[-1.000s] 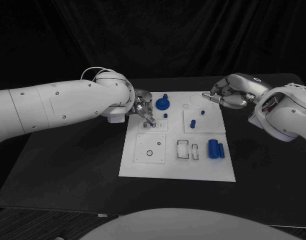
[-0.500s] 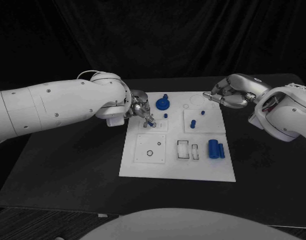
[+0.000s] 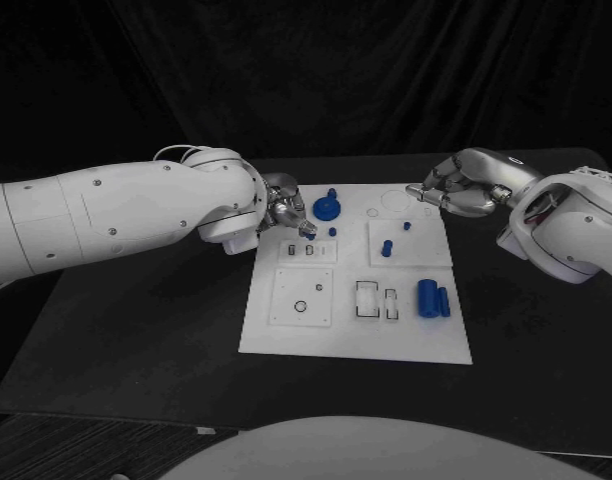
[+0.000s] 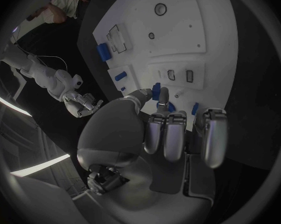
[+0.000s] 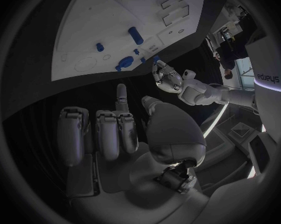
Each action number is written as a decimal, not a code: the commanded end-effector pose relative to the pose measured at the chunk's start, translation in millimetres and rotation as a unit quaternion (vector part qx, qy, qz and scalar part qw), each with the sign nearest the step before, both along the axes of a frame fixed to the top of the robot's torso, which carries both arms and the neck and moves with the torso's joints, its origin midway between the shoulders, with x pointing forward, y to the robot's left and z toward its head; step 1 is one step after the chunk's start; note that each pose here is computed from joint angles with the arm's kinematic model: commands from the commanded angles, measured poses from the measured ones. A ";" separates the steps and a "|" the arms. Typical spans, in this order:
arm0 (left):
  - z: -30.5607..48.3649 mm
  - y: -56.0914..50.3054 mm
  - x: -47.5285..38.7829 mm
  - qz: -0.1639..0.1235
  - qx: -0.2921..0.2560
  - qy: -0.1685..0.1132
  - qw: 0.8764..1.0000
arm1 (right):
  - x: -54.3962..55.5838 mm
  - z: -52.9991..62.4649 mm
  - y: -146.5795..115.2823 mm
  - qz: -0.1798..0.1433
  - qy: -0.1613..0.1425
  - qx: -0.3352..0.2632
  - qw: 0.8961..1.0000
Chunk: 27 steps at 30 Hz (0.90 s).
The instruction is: Assemble the parts on the task board
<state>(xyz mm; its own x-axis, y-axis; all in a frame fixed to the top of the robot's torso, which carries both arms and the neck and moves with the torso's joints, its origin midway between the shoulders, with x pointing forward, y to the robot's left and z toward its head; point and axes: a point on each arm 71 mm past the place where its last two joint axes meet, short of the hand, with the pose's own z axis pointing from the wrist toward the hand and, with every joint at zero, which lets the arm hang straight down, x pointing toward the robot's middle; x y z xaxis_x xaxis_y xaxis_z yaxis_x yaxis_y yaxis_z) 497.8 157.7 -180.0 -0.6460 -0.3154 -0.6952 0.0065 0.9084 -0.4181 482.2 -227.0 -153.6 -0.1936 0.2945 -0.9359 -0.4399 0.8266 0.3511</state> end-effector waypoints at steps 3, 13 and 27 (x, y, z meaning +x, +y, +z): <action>-1.4 -2.9 0.0 0.023 -0.008 -0.005 1.000 | 0.6 -1.9 0.6 -0.007 0.007 -0.002 1.000; -6.2 -5.2 -0.3 0.029 0.002 0.004 1.000 | 0.5 -2.5 1.9 -0.007 0.005 0.000 1.000; -8.7 -5.8 -3.1 0.004 0.064 -0.017 0.998 | 0.7 -4.6 3.9 -0.005 0.009 -0.002 1.000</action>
<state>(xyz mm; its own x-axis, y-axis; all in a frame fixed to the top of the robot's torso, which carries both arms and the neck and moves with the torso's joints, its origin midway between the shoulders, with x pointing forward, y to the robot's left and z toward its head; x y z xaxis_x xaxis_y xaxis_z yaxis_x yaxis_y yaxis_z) 495.8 152.7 -188.1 -0.6241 -0.2828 -0.7283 -0.0142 0.9362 -0.3513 482.8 -222.6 -156.5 -0.2025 0.2951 -0.9338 -0.4399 0.8245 0.3559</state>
